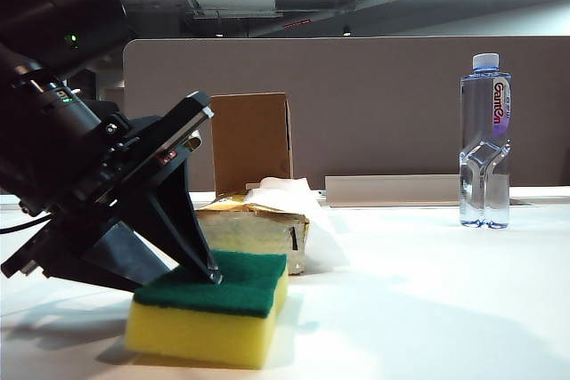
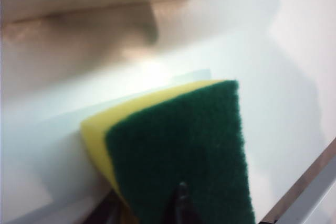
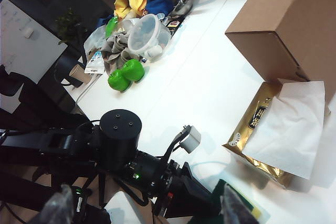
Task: Move the sponge from left to right to wipe the table, avoiding obstacles on the table, and finally reaching the bottle of mineral water.
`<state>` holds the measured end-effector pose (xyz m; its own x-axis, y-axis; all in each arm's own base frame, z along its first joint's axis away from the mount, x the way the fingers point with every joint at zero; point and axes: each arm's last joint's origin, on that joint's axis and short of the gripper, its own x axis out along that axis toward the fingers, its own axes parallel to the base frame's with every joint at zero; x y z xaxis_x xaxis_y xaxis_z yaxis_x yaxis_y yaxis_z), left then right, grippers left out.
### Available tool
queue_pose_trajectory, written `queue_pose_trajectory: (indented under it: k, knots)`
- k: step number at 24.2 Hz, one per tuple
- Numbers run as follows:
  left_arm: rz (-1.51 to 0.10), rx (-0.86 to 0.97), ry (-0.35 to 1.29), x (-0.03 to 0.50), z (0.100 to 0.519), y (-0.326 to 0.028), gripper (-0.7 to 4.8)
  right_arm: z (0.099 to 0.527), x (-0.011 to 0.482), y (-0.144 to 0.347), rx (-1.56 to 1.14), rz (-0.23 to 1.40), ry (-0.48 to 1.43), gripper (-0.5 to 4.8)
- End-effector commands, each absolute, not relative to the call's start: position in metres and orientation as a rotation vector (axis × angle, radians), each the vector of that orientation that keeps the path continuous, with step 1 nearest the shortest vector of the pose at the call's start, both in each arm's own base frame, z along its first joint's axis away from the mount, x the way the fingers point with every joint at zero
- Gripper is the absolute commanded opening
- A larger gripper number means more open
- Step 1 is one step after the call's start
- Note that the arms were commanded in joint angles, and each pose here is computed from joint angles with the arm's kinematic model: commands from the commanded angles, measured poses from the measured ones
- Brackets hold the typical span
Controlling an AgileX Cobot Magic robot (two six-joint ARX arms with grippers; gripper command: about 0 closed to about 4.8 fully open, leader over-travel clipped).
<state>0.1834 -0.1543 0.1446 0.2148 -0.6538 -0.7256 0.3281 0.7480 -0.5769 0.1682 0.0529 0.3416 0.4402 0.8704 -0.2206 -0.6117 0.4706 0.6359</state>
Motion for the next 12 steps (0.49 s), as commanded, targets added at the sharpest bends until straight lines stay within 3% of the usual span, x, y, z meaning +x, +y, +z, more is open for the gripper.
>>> queue_pose_trajectory:
  k: [1,4,11,12]
  knots:
    - [-0.699,-0.329,1.160,0.1838,0.1458,-0.1543,1.28,0.3446,0.1671,0.0530,0.500,0.990,0.556,3.64]
    - [-0.698,-0.328,1.162,0.1837,0.1457,-0.1542,1.57,0.3446,0.1669,0.0532,0.501,1.001,0.557,3.64]
    - [-0.690,-0.325,1.177,0.1828,0.1449,-0.1533,1.63,0.3446,0.1669,0.0532,0.501,1.001,0.557,3.64]
    - [-0.687,-0.324,1.172,0.1828,0.1457,-0.1530,1.90,0.3446,0.1669,0.0532,0.501,1.001,0.557,3.64]
